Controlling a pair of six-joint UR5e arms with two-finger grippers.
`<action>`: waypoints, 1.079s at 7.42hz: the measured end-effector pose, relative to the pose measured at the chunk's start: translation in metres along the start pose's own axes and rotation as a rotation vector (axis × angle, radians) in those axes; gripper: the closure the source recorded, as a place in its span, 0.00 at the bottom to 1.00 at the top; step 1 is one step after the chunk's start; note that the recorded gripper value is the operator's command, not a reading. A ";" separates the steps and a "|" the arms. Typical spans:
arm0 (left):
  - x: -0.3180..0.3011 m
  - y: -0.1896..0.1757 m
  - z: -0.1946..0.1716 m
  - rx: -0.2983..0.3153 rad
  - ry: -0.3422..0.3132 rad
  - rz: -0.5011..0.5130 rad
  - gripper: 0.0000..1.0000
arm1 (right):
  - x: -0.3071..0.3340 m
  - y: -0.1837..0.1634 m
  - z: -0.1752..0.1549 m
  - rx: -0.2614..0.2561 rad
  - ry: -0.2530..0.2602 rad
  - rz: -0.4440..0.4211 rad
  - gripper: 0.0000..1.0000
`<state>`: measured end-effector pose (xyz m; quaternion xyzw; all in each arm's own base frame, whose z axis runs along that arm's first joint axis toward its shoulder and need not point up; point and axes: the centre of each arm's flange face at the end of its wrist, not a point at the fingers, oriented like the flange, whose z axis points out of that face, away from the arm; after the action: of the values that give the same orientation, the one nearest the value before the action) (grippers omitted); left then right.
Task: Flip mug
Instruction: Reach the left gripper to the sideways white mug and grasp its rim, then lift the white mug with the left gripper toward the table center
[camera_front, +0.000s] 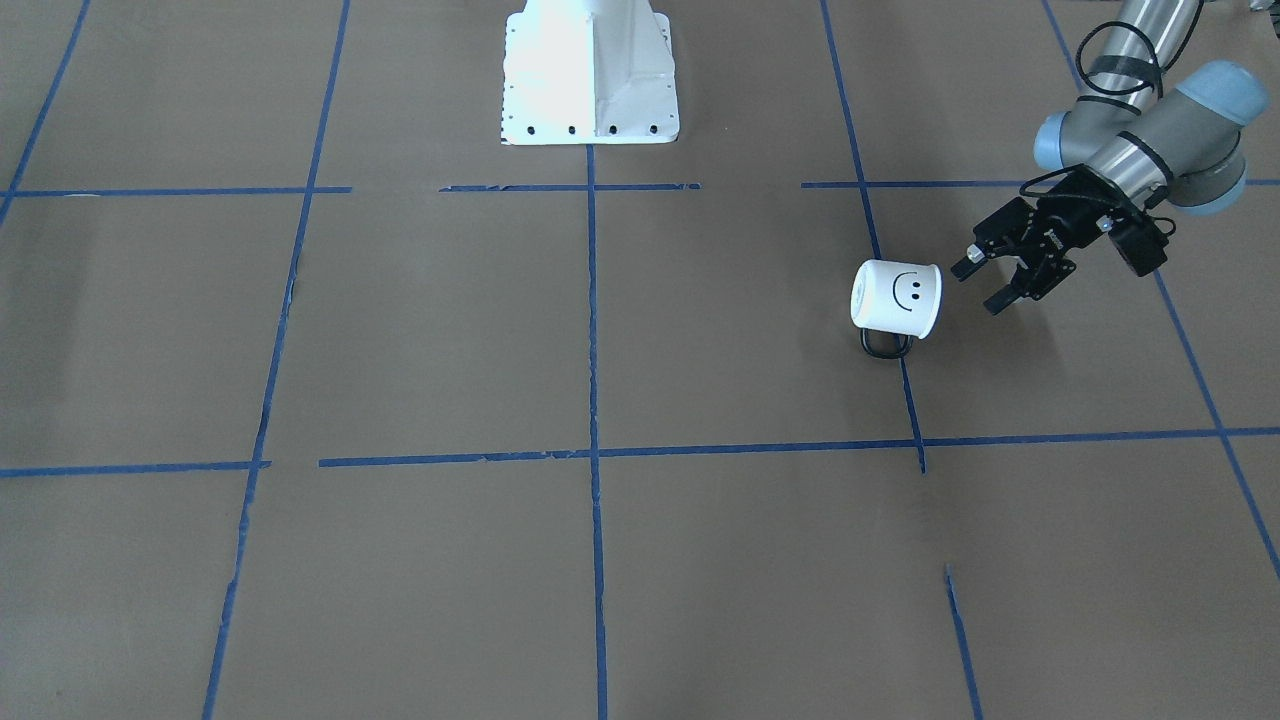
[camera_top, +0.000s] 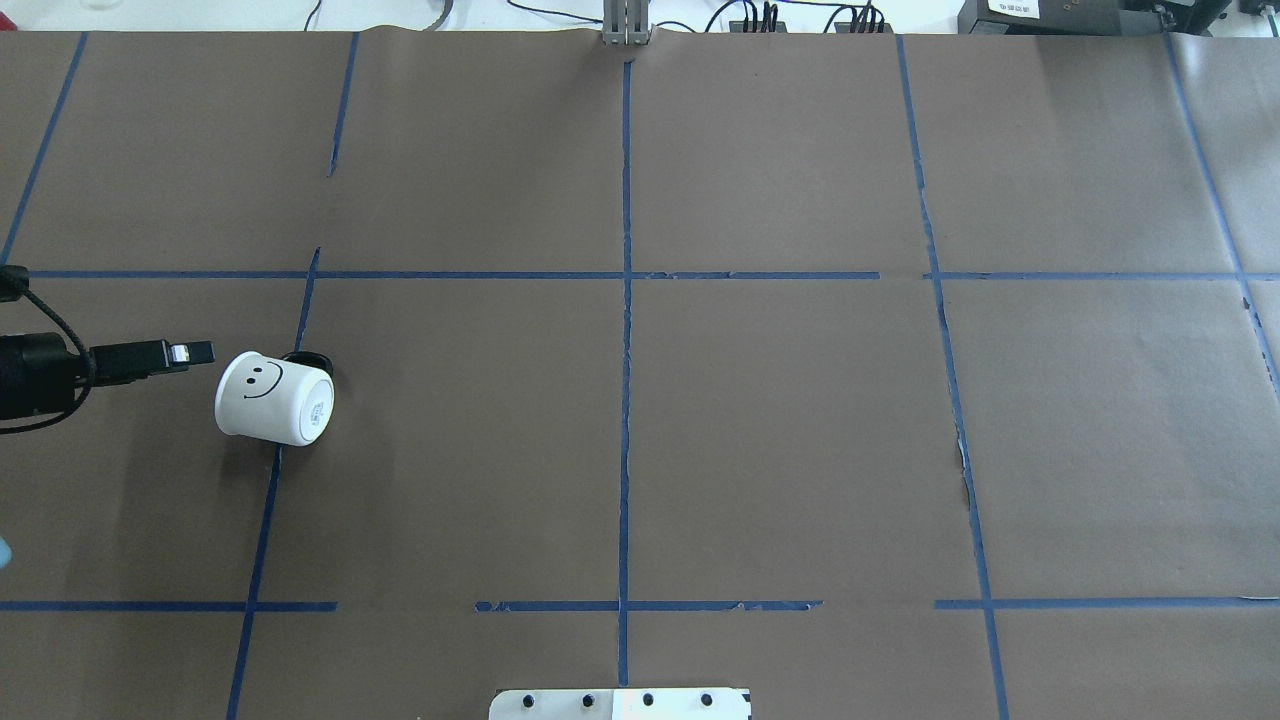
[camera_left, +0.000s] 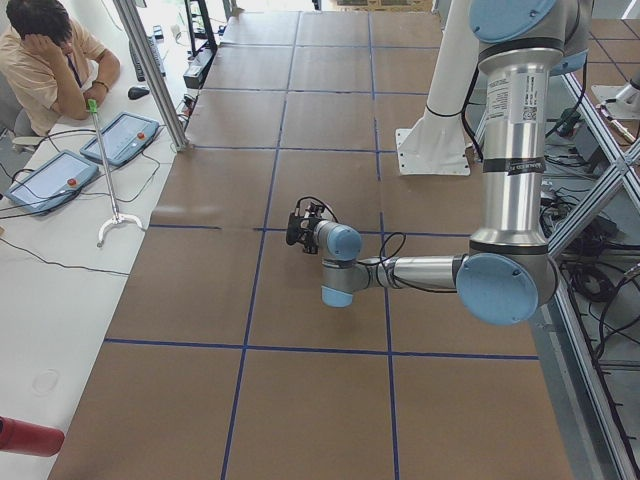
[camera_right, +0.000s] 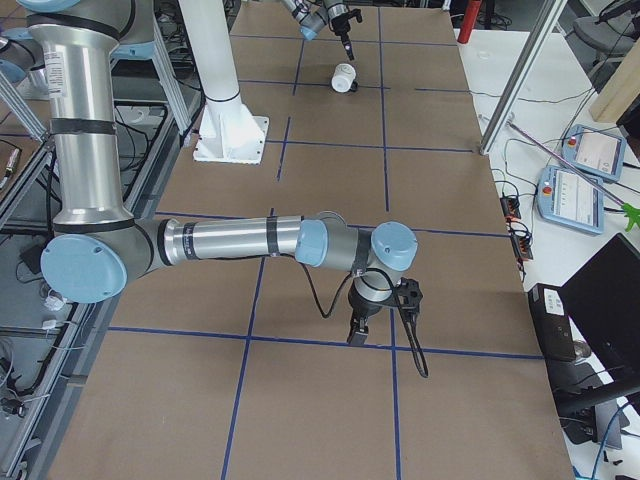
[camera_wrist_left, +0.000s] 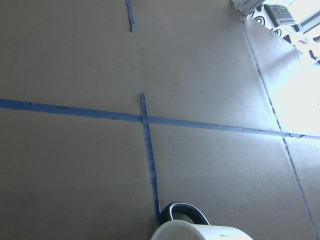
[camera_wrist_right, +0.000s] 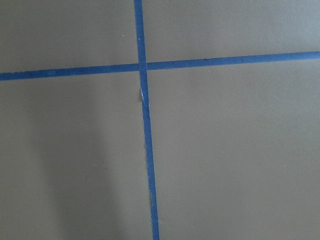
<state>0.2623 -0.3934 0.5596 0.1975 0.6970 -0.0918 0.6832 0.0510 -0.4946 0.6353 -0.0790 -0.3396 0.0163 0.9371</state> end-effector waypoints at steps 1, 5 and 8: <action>0.004 0.009 0.013 0.006 0.024 -0.018 0.01 | 0.000 0.000 0.000 0.000 0.000 0.000 0.00; 0.013 0.019 0.044 -0.026 0.098 -0.068 1.00 | 0.000 0.000 0.000 0.000 0.000 0.000 0.00; 0.035 0.031 0.054 -0.203 0.158 -0.141 1.00 | 0.000 0.000 0.000 0.000 0.000 0.000 0.00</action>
<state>0.3246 -0.3812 0.5271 0.0847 0.7664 -0.0526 0.6346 0.0510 -0.4946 0.6352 -0.0789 -0.3396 0.0162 0.9371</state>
